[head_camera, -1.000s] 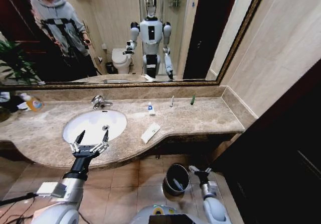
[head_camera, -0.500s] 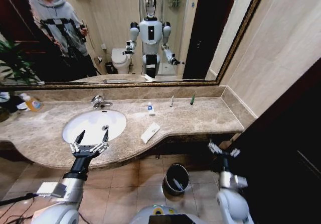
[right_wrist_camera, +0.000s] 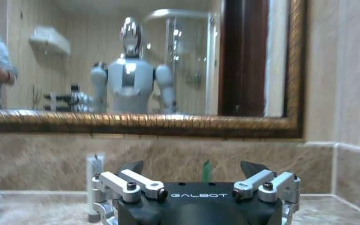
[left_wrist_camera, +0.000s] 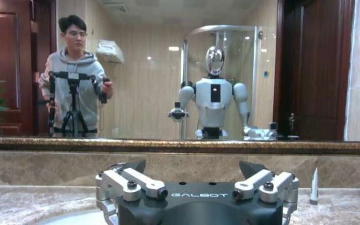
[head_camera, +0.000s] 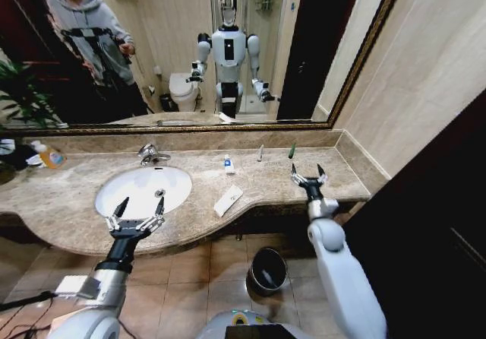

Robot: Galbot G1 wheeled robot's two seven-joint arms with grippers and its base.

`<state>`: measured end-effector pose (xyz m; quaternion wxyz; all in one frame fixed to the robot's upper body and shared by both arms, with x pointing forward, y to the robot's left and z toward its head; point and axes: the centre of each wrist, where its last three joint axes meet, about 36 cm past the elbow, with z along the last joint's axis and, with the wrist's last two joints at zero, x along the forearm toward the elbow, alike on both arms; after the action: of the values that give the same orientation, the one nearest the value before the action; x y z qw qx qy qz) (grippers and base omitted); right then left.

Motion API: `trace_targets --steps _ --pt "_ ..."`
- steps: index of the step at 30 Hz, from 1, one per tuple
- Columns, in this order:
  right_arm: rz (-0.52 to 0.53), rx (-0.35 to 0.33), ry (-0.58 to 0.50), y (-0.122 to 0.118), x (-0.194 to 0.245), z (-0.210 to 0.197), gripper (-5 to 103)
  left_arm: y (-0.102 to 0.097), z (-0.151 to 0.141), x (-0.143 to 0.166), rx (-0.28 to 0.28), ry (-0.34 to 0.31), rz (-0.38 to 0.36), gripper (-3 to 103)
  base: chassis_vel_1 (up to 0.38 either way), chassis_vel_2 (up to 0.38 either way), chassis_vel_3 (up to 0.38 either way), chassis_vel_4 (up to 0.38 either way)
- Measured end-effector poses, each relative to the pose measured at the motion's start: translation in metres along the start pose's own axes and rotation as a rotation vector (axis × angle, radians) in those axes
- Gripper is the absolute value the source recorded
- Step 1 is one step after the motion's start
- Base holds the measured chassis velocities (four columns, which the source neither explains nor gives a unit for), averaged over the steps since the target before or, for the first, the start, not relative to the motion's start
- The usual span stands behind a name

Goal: Pick up the trash from the sink and place it in the trash bin.

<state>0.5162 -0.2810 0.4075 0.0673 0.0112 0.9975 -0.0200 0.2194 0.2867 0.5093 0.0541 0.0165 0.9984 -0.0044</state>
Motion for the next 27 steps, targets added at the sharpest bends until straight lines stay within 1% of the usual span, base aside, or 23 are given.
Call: trace_targets --steps 2,3,4,5,8,12,14,16,18,19,21,24,27 --pt "-0.008 0.008 0.013 0.000 -0.023 0.004 100 0.000 0.000 0.000 0.000 0.000 0.000 100 0.000 0.000 0.000 0.000" --pt "-0.011 0.012 0.025 0.002 -0.048 0.006 100 0.000 0.000 0.000 0.000 0.000 0.000 100 0.000 0.000 0.000 0.000" --pt "-0.011 0.012 0.025 0.002 -0.048 0.006 100 0.000 0.000 0.000 0.000 0.000 0.000 100 0.000 0.000 0.000 0.000" --pt "-0.012 0.012 0.029 0.003 -0.058 0.006 100 0.000 0.000 0.000 0.000 0.000 0.000 100 0.000 0.000 0.000 0.000" --pt "-0.007 0.023 0.051 0.007 -0.096 0.012 100 0.000 0.000 0.000 0.000 0.000 0.000 100 0.000 0.000 0.000 0.000" --pt "-0.001 0.029 0.062 0.007 -0.110 0.016 100 0.000 0.000 0.000 0.000 0.000 0.000 100 0.000 0.000 0.000 0.000" --pt "0.023 0.037 0.072 0.003 -0.128 0.017 100 0.000 0.000 0.000 0.000 0.000 0.000 100 0.000 0.000 0.000 0.000" --pt "0.027 0.038 0.072 0.002 -0.129 0.017 100 0.000 0.000 0.000 0.000 0.000 0.000 100 0.000 0.000 0.000 0.000" --pt "0.063 0.055 0.086 -0.012 -0.134 0.018 100 0.000 0.000 0.000 0.000 0.000 0.000 100 0.000 0.000 0.000 0.000" --pt "0.092 0.067 0.094 -0.023 -0.133 0.021 100 0.000 0.000 0.000 0.000 0.000 0.000 100 0.000 0.000 0.000 0.000" --pt "0.119 0.078 0.104 -0.031 -0.132 0.025 100 0.000 0.000 0.000 0.000 0.000 0.000 100 0.000 0.000 0.000 0.000" --pt "0.125 0.084 0.114 -0.033 -0.131 0.030 100 0.000 0.000 0.000 0.000 0.000 0.000 100 0.000 0.000 0.000 0.000" --pt "0.118 0.083 0.120 -0.029 -0.132 0.034 100 0.000 0.000 0.000 0.000 0.000 0.000 100 0.000 0.000 0.000 0.000"
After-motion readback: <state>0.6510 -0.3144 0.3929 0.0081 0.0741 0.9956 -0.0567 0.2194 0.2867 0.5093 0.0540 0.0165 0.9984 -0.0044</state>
